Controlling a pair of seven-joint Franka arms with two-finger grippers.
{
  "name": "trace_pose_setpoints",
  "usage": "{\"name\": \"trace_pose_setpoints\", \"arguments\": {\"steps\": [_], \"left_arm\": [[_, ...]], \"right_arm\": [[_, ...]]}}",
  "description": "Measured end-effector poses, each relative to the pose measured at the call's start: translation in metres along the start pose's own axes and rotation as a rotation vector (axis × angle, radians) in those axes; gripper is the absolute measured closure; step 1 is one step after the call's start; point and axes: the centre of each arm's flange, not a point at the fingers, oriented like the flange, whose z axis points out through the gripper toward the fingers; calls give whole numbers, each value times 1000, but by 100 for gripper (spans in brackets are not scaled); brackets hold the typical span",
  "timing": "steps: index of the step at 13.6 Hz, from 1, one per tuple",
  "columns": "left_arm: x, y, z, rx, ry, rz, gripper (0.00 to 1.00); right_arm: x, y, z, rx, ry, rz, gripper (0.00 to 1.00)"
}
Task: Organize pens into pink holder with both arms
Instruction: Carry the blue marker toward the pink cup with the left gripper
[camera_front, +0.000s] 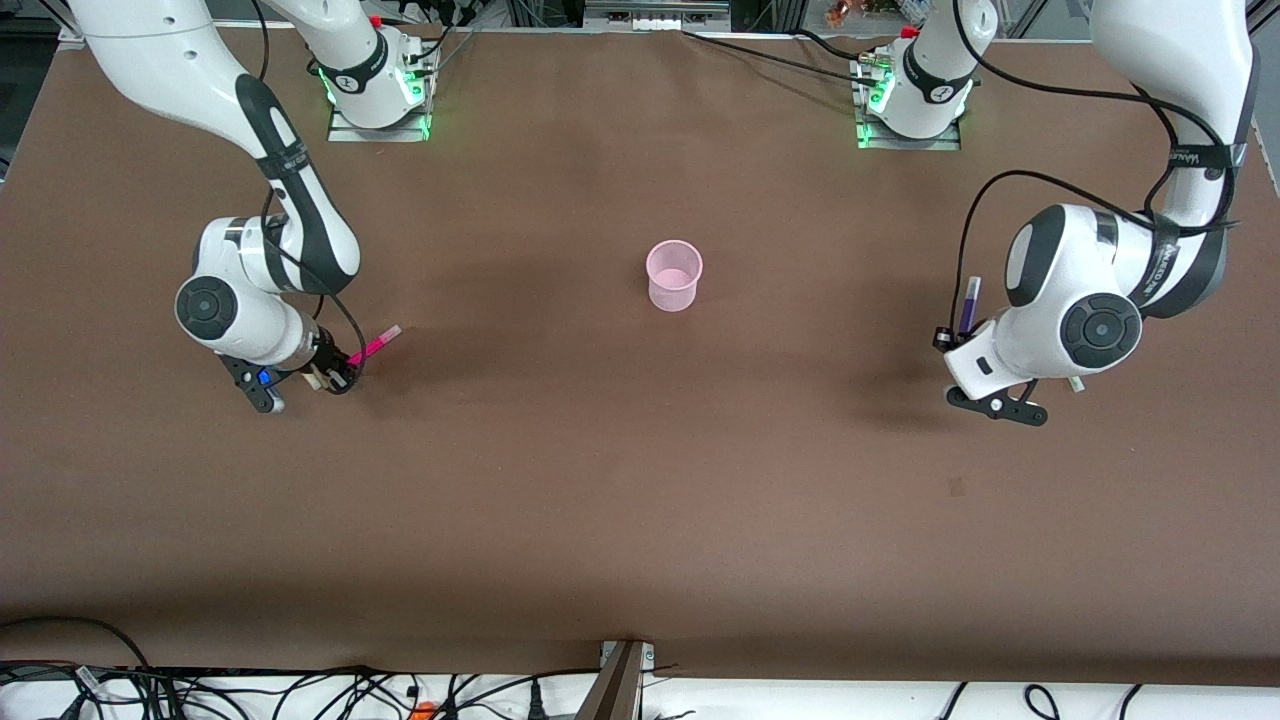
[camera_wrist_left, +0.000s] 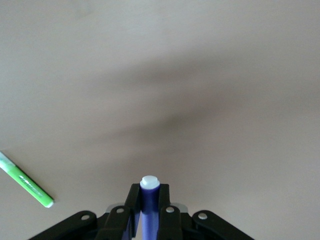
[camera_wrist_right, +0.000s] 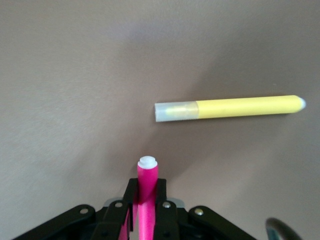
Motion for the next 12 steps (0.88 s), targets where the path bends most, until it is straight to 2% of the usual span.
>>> {"name": "trace_pose_setpoints", "arguments": {"steps": [2,5,7,10,12], "left_arm": [[3,55,-38,-75,16,90,82],[1,135,-55,-172,48,367,82],[2,166,-54,-326,87,535,82],[8,212,-56,-489,248,849,82],[13,244,-48,-605,352,993,82]], "right_arm": [[1,-4,-40,-11,-16,-5,83],[1,-11,-106,-24,-35,-15,83],[-2,-16,-132,-39,-48,-24,83],[-2,-19,-139,-40,-48,-27,83],[-2,-20,-140,-43,-44,-33,83]]}}
